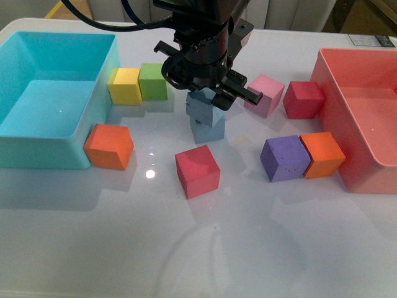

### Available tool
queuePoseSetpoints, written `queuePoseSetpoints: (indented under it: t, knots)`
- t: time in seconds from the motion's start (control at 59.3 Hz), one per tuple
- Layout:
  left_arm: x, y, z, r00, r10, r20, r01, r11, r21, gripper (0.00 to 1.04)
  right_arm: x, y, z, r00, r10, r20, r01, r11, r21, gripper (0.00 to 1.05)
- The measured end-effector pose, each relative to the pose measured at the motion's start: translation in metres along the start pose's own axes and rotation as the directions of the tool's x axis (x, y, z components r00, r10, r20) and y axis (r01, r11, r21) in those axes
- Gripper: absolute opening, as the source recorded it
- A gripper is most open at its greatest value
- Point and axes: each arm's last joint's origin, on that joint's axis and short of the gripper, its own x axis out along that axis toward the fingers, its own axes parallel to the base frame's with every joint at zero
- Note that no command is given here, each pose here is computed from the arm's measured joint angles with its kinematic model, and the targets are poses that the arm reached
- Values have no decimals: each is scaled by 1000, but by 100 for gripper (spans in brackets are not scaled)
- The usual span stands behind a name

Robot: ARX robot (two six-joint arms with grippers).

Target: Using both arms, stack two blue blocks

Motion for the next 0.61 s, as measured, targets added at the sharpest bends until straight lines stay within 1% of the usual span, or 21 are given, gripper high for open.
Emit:
queuePoseSetpoints:
  t: [0.32,0.489,0.523,0.607]
  knots:
    - [4,-1,-2,1000,3,-10,-3,1000,3,40,0,0,0,1000,0,0,0,1000,0,96]
    - [4,-2,-1,1000,2,-2,-2,1000,2,67,0,0,0,1000,0,0,0,1000,0,96]
    - [4,-2,-1,1000,1,1,-1,1000,1,74,0,0,0,1000,0,0,0,1000,0,96]
    - [4,-2,0,1000,-1,5,1,1000,1,86,0,0,0,1000,0,0,0,1000,0,96]
